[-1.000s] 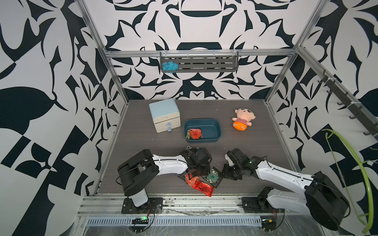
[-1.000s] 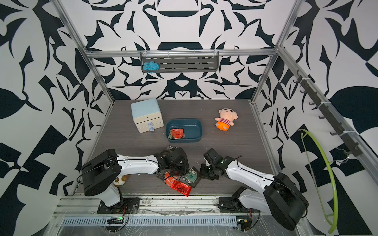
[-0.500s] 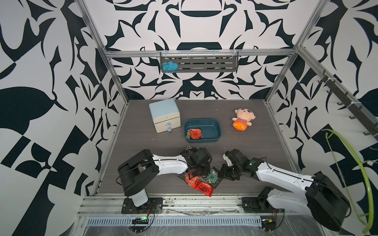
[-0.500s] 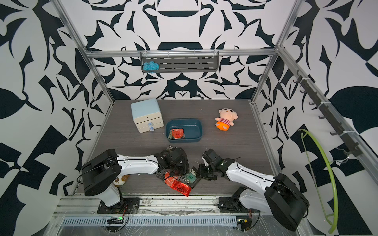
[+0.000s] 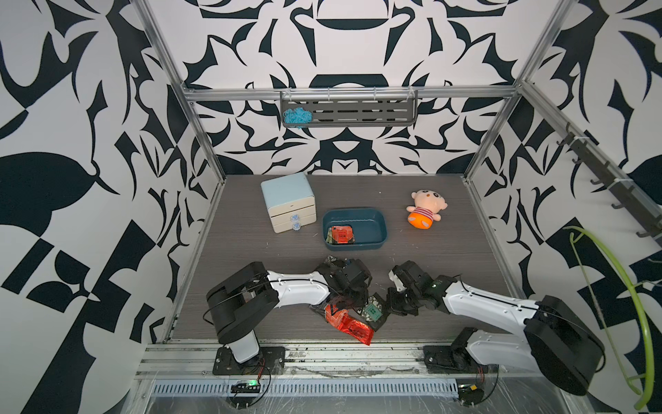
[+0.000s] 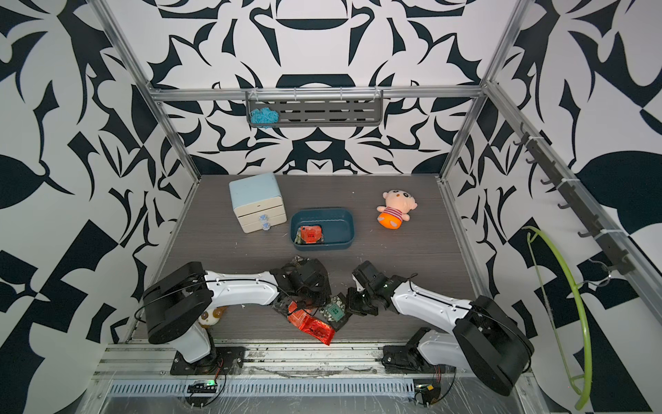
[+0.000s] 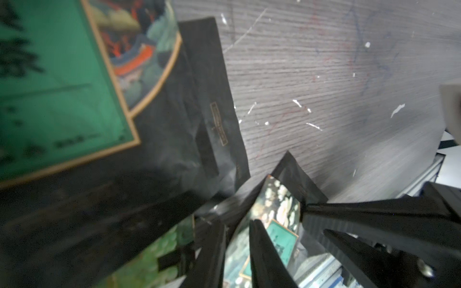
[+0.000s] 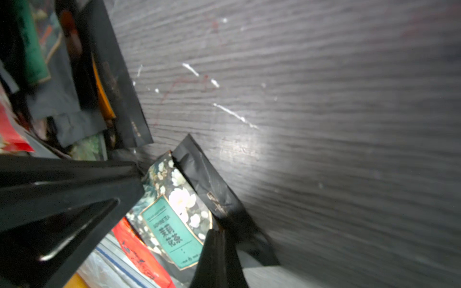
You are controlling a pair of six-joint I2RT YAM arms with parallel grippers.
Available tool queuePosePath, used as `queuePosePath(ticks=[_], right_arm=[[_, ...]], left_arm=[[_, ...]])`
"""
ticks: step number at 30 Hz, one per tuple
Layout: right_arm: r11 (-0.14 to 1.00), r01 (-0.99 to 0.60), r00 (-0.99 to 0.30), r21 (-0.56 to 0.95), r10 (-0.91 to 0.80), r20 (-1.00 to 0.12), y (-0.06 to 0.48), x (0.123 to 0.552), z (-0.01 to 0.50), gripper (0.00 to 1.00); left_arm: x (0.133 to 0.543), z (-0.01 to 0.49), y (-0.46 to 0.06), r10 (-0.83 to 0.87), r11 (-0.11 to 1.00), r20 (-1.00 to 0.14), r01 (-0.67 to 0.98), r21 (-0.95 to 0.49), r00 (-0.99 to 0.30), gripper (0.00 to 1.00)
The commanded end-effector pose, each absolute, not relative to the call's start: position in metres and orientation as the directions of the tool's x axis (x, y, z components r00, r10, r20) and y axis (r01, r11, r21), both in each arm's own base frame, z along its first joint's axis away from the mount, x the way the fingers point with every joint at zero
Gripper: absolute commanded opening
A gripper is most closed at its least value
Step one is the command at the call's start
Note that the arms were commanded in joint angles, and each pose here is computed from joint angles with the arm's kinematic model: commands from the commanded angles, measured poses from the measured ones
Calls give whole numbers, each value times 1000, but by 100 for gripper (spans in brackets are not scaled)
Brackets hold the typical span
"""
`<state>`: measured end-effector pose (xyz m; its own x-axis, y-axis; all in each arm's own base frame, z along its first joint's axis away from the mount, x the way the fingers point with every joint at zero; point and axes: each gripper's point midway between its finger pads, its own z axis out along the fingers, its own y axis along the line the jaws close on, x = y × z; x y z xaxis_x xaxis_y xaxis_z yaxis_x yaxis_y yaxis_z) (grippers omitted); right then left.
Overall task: Put the tea bags into the storage box
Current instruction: Pick up the tea bag from the center of the board, then place the tea bag in the storage box.
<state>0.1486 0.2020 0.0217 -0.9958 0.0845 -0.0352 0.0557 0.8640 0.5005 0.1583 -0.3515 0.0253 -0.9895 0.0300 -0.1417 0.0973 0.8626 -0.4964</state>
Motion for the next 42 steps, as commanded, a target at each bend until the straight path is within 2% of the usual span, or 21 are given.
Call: queuePosePath(ticks=[1, 8, 15, 21, 25, 29, 35, 42], right_arm=[[910, -4, -992, 414, 50, -119, 190, 160, 34, 0], [954, -46, -971, 297, 27, -236, 174, 183, 63, 0], [946, -105, -953, 308, -7, -301, 191, 211, 126, 0], [932, -159, -899, 326, 1, -439, 206, 252, 203, 0], [918, -180, -882, 354, 9, -471, 230, 293, 228, 0], [876, -194, -891, 442, 31, -452, 268, 332, 229, 0], [874, -177, -912, 454, 28, -409, 306, 380, 197, 0], [882, -163, -922, 442, 23, -387, 328, 413, 167, 0]], left_arm=[[168, 40, -345, 23, 889, -199, 111, -445, -980, 23], [190, 79, -334, -16, 896, -349, 142, -422, -937, 27], [211, 107, -285, -117, 933, -506, 79, -350, -854, 30], [226, 139, -232, -289, 916, -619, -23, -401, -730, 42], [230, 151, -198, -383, 895, -661, -84, -437, -645, 49], [232, 145, -169, -463, 867, -651, -154, -474, -601, 56], [230, 136, -140, -524, 843, -645, -230, -486, -556, 58], [232, 127, -127, -571, 814, -629, -263, -518, -527, 59]])
